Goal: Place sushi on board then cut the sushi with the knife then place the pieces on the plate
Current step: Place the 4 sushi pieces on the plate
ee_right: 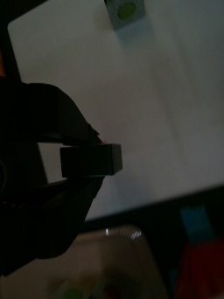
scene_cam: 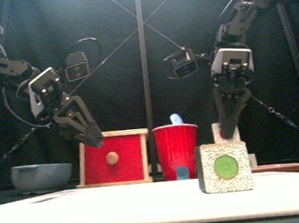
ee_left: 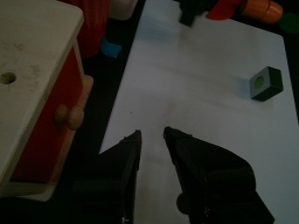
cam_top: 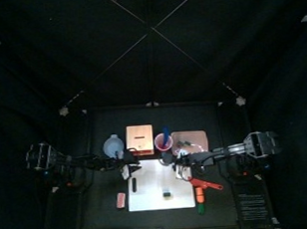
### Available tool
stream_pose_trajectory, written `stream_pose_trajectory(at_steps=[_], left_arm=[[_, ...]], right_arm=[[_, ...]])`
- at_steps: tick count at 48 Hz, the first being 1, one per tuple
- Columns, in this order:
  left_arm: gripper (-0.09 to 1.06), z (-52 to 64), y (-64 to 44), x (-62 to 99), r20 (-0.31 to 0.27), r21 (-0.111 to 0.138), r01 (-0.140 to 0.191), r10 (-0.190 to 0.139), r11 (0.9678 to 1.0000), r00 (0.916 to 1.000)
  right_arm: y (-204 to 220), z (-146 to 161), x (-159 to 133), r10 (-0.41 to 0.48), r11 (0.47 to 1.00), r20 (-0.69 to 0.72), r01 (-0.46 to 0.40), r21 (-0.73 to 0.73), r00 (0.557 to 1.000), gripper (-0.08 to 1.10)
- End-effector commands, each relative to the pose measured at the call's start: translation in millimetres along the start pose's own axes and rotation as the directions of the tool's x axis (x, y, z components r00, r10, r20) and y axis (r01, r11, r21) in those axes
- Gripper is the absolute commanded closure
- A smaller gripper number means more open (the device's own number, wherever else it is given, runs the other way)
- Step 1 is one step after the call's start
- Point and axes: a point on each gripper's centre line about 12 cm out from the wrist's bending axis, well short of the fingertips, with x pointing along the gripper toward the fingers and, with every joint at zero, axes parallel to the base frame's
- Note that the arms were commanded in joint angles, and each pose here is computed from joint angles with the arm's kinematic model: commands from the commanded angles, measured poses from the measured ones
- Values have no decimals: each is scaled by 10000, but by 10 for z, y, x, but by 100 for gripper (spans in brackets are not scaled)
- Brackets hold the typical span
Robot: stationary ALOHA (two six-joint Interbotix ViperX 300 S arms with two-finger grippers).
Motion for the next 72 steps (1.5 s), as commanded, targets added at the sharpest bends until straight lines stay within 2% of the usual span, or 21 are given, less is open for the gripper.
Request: stream_pose_trajectory(at_steps=[1, 17, 22, 32, 39, 48, 54, 62, 67, 72], left_arm=[[26, 61, -4, 1, 199, -28, 13, -12, 10000, 9998], [26, 65, 14, 1, 209, -62, -37, 38, 10000, 9998], [26, 65, 14, 1, 209, -78, -37, 38, 10000, 9998], [26, 68, 29, 2, 217, -148, -86, 89, 9999, 9997], [26, 73, 67, 6, 221, -200, -190, 194, 9996, 9996], [26, 83, 65, 4, 251, -218, -182, 187, 9996, 9995], [26, 83, 65, 4, 251, -233, -181, 187, 9996, 9995], [26, 83, 65, 4, 251, -218, -182, 187, 9996, 9995], [26, 83, 65, 4, 251, -248, -185, 192, 9995, 9995], [26, 79, 65, 7, 236, -217, -186, 191, 9996, 9995]], right_arm=[[-346, 1, -279, -441, 9960, 439, 405, 792, 9981, 48], [-1205, -151, -422, -2275, 9479, -244, 2272, 2234, 9735, 48], [-1413, -252, -369, -2507, 9258, -636, 2584, 2759, 9660, 48], [-1563, -493, -136, -2521, 9125, -1119, 2746, 3032, 9612, 46], [-1575, -595, -3, -2391, 9117, -1075, 2612, 3170, 9650, 38], [-1561, -654, 50, -2289, 9115, -1023, 2500, 3267, 9681, 25], [-1567, -610, -43, -2368, 9091, -822, 2506, 3327, 9681, 23], [-1527, -462, -325, -2522, 9095, -263, 2463, 3348, 9673, 23], [-1248, -280, -452, -2163, 9450, 546, 1949, 2628, 9748, 23], [-797, -103, -507, -1378, 9832, 1310, 1196, 1377, 9818, 22]])
